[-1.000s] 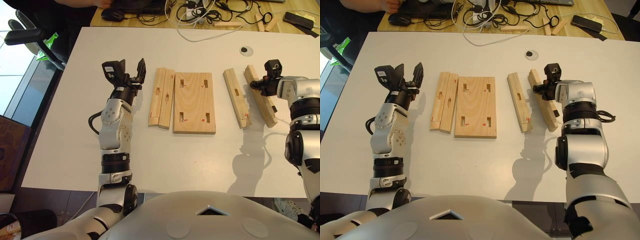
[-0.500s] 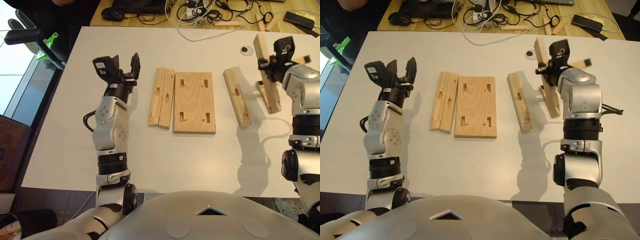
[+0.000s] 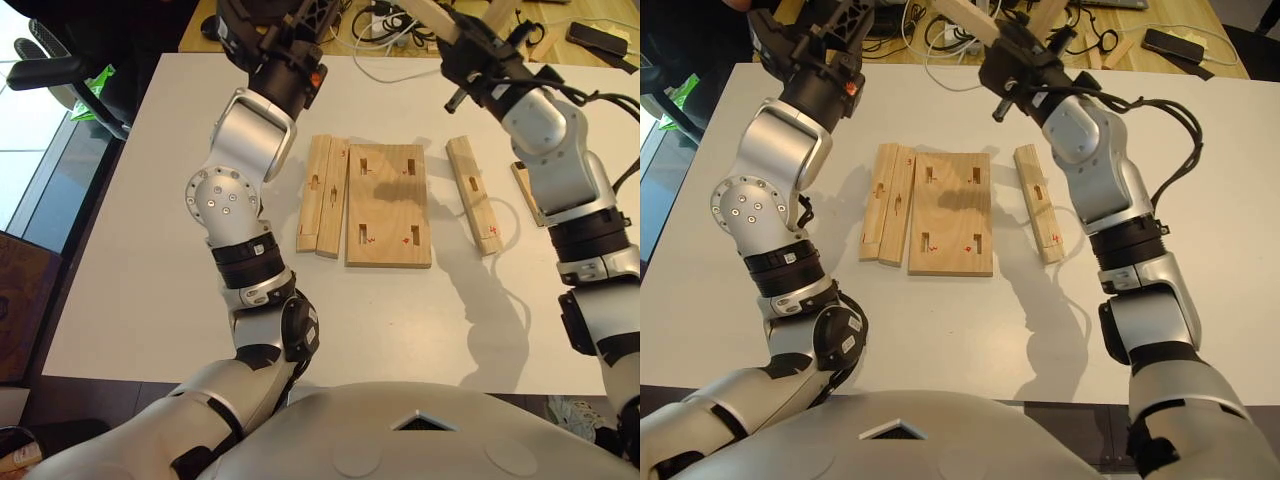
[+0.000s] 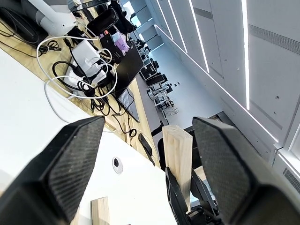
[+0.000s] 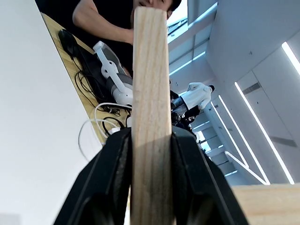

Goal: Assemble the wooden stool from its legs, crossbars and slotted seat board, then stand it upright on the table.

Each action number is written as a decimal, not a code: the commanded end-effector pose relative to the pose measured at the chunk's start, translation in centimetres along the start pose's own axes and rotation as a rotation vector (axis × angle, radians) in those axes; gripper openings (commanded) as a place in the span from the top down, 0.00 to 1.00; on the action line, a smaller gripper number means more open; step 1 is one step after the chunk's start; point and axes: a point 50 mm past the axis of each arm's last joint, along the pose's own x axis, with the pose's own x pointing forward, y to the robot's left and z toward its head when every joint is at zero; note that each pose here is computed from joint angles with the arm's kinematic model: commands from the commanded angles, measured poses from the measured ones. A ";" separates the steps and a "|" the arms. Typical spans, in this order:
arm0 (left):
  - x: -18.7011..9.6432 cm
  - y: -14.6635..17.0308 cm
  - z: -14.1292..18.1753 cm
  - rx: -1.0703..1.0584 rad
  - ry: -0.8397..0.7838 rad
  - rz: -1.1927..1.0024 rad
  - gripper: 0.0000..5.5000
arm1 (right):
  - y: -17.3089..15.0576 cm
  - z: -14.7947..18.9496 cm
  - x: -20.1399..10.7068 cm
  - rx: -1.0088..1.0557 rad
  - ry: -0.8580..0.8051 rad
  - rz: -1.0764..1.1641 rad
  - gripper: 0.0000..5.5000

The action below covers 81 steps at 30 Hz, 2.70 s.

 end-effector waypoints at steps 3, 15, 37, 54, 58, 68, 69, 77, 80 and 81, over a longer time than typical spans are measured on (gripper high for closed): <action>0.6 -2.5 -2.4 -0.132 0.065 -0.041 0.38 | 0.9 1.9 1.3 -0.125 -0.118 0.029 0.82; 1.6 -2.5 -4.2 -0.299 0.095 0.116 0.38 | 3.6 3.1 2.7 -0.232 -0.225 0.043 0.82; 1.7 -2.1 -4.2 -0.290 0.045 0.187 0.80 | 5.1 3.8 3.5 -0.218 -0.258 0.076 0.82; 1.6 -1.8 -3.6 -0.269 -0.004 0.206 0.81 | 6.0 3.7 3.1 -0.203 -0.259 0.124 0.65; 1.6 -1.7 -3.4 -0.272 -0.029 0.213 0.81 | 6.1 3.4 2.8 -0.209 -0.264 0.154 0.54; 1.7 -1.4 -1.4 -0.176 -0.145 0.208 0.81 | 4.3 2.8 -1.6 -0.193 -0.358 0.179 0.27; 1.6 -1.4 -1.1 -0.150 -0.156 0.202 0.81 | 4.2 2.6 -2.4 -0.175 -0.356 0.192 0.27; 0.9 -0.2 1.6 0.039 -0.206 0.175 0.81 | 3.1 -0.9 -6.0 0.008 -0.155 0.201 0.48; 0.4 0.1 2.6 0.134 -0.195 0.158 0.81 | 2.2 -2.3 -6.2 0.031 -0.067 0.148 0.56; 0.3 0.2 2.8 0.164 -0.190 0.155 0.81 | 2.0 -2.6 -6.2 0.035 -0.044 0.135 0.59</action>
